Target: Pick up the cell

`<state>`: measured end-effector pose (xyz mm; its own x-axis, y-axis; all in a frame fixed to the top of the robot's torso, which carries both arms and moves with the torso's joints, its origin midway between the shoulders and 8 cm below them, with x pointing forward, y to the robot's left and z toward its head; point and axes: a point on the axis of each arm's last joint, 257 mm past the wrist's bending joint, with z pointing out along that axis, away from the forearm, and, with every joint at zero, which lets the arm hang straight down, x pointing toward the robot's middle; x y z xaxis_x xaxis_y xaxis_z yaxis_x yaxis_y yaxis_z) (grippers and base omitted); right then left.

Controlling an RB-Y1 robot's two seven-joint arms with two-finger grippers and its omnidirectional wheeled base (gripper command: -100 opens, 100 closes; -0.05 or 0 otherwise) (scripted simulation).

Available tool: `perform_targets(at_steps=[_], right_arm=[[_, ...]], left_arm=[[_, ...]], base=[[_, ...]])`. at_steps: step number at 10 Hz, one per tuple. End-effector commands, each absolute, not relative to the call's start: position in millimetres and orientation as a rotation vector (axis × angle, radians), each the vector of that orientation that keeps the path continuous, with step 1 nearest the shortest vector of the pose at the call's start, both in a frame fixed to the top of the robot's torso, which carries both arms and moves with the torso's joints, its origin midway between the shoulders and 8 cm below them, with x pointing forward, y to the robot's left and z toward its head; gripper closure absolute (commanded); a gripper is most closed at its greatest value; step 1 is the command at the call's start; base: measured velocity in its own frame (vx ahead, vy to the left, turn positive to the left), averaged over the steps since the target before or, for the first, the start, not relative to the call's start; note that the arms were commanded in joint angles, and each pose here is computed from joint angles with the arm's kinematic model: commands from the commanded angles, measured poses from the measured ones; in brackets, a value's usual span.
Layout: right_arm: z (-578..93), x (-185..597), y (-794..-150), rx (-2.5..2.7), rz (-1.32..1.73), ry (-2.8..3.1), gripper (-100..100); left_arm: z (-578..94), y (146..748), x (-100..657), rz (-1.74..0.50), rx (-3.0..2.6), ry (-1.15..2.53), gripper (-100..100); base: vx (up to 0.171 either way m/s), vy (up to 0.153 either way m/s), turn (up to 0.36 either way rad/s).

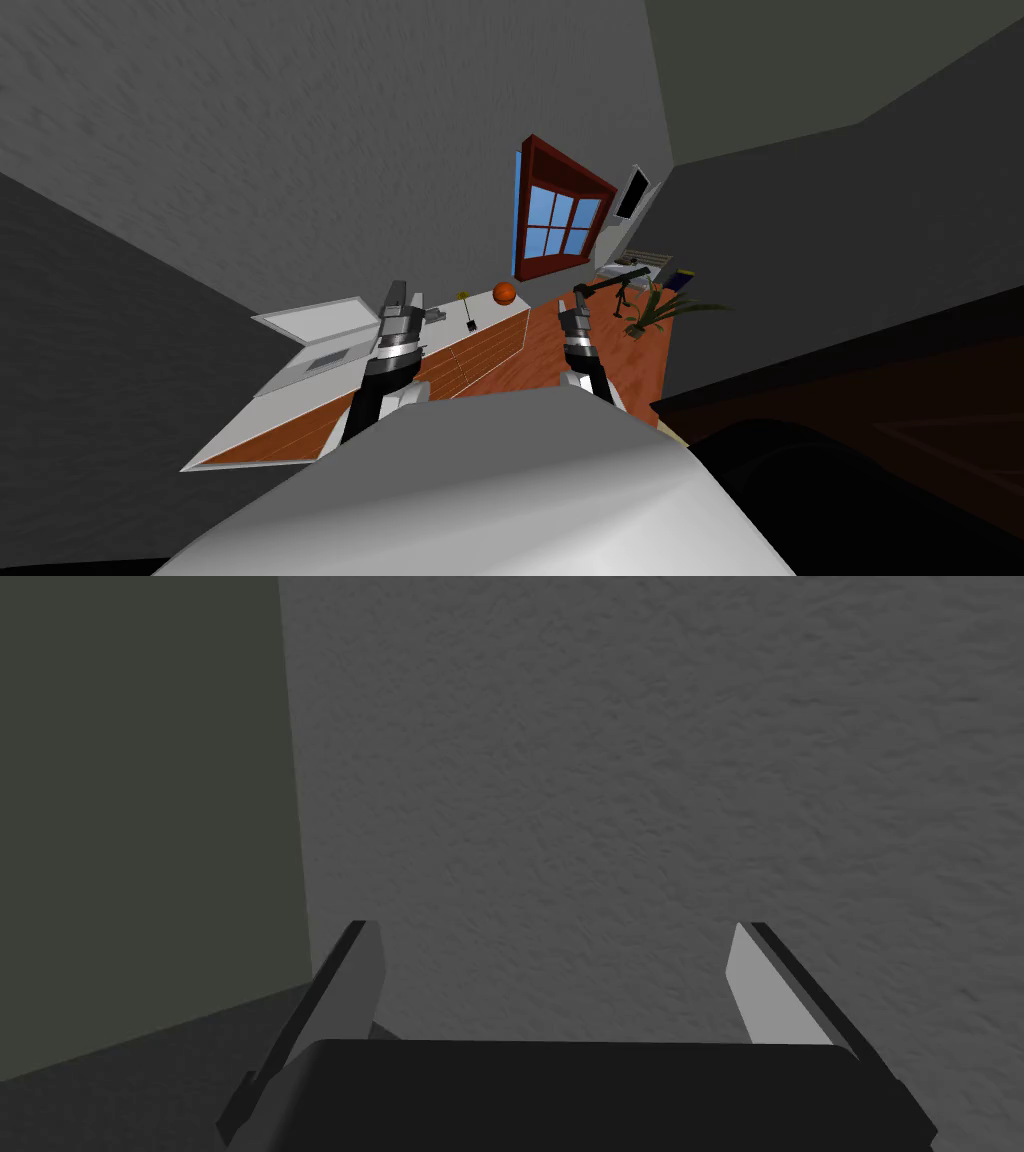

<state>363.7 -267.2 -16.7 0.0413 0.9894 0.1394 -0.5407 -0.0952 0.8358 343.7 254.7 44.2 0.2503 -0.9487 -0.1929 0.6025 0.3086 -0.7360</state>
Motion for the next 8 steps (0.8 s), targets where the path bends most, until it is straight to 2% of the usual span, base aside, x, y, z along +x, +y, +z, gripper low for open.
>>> perform_targets(at_steps=[1,8], right_arm=[[-16.7,363.7,-267.2,0.899,1.455,0.666,0],[-16.7,363.7,-267.2,0.899,1.455,0.666,0]], left_arm=[[32.9,250.6,347.3,-1.149,-0.585,0.747,-100],[-75.7,241.7,362.1,-1.181,-0.657,1.049,-100]], base=[[-0.004,-0.015,-0.021],[-0.006,-0.053,-0.052]])
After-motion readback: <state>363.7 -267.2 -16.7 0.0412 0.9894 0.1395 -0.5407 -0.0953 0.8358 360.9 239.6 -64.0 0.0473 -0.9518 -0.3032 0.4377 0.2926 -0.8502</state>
